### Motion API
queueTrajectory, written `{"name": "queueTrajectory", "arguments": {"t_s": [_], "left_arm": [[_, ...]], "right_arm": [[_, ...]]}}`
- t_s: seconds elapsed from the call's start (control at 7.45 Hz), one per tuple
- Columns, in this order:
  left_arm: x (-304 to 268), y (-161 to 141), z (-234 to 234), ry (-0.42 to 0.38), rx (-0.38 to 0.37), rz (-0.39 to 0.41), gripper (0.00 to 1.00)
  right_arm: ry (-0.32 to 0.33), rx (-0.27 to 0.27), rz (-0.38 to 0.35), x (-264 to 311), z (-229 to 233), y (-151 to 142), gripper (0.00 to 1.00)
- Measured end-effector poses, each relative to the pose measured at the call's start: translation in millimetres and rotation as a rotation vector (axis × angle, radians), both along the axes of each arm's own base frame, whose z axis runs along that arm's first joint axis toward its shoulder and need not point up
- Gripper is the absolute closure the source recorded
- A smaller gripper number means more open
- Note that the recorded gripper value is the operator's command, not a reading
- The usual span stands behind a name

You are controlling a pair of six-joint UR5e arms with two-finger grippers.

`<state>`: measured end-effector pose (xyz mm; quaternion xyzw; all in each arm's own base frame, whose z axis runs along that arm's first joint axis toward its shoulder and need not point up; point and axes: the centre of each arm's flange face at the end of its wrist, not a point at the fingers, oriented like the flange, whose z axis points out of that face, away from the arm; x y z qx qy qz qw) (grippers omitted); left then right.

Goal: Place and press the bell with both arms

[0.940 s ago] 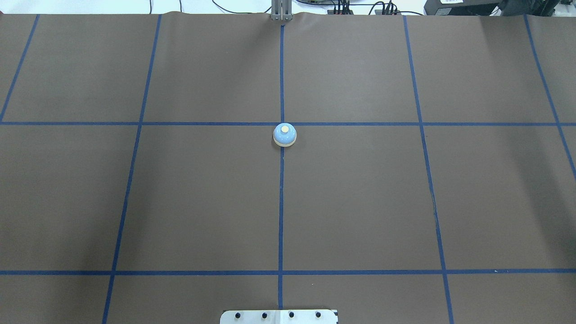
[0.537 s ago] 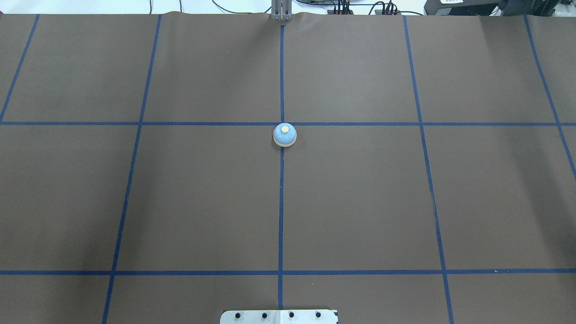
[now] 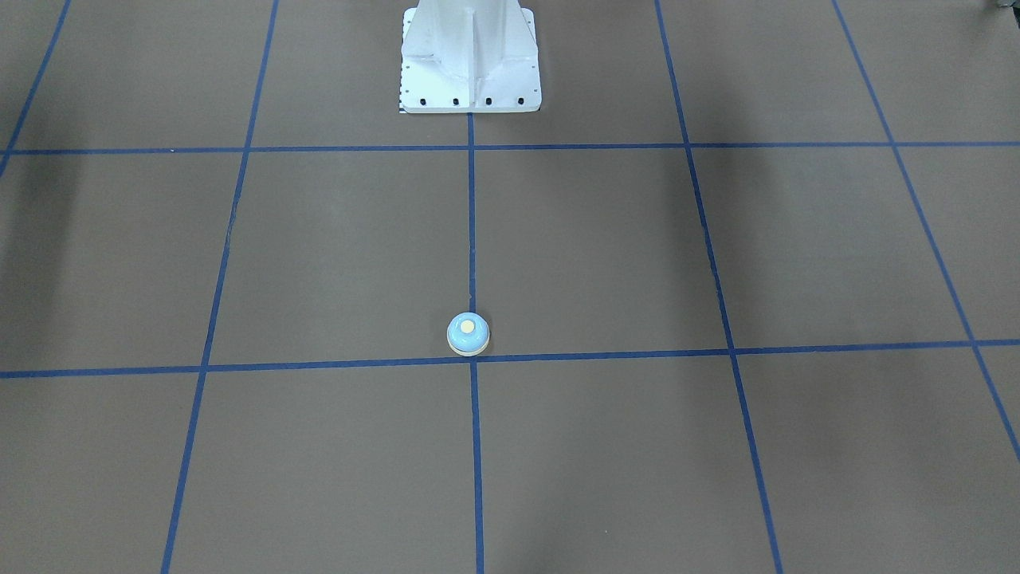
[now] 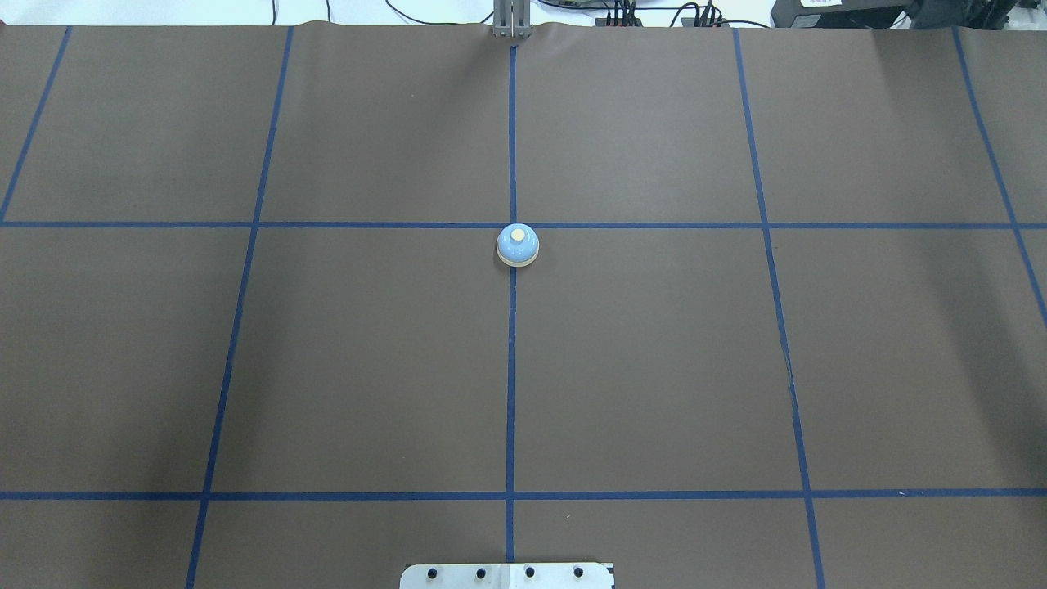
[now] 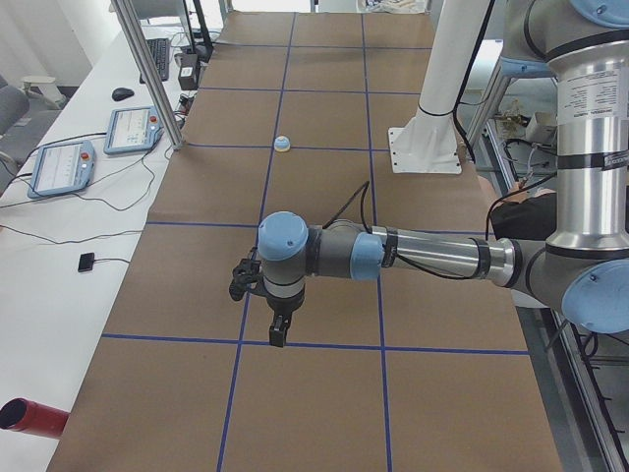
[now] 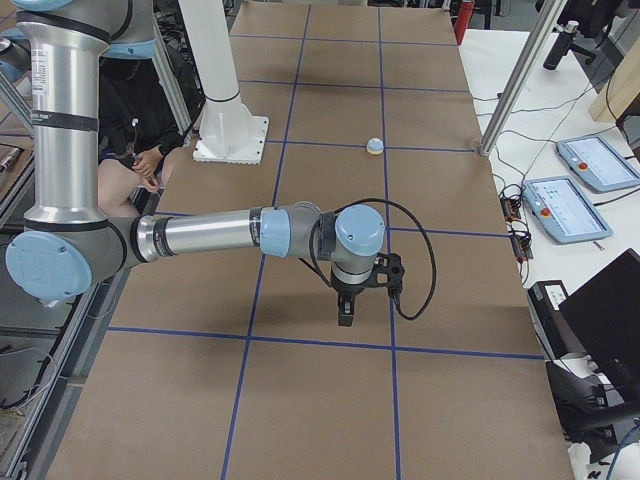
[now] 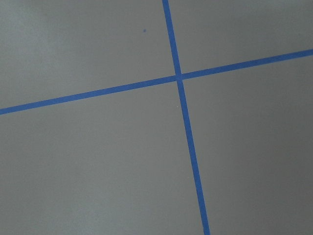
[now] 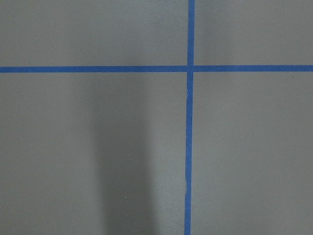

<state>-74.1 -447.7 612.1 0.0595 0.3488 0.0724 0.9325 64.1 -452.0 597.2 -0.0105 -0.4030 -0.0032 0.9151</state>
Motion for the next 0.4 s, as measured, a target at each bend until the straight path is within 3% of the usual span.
{"name": "queueTrajectory", "arguments": {"t_s": [0.4], "left_arm": [[0.1, -3.1, 1.6, 0.000, -0.002, 0.000, 0.00]], "right_arm": [[0.001, 0.000, 0.002, 0.5, -0.3, -0.4, 0.00]]}}
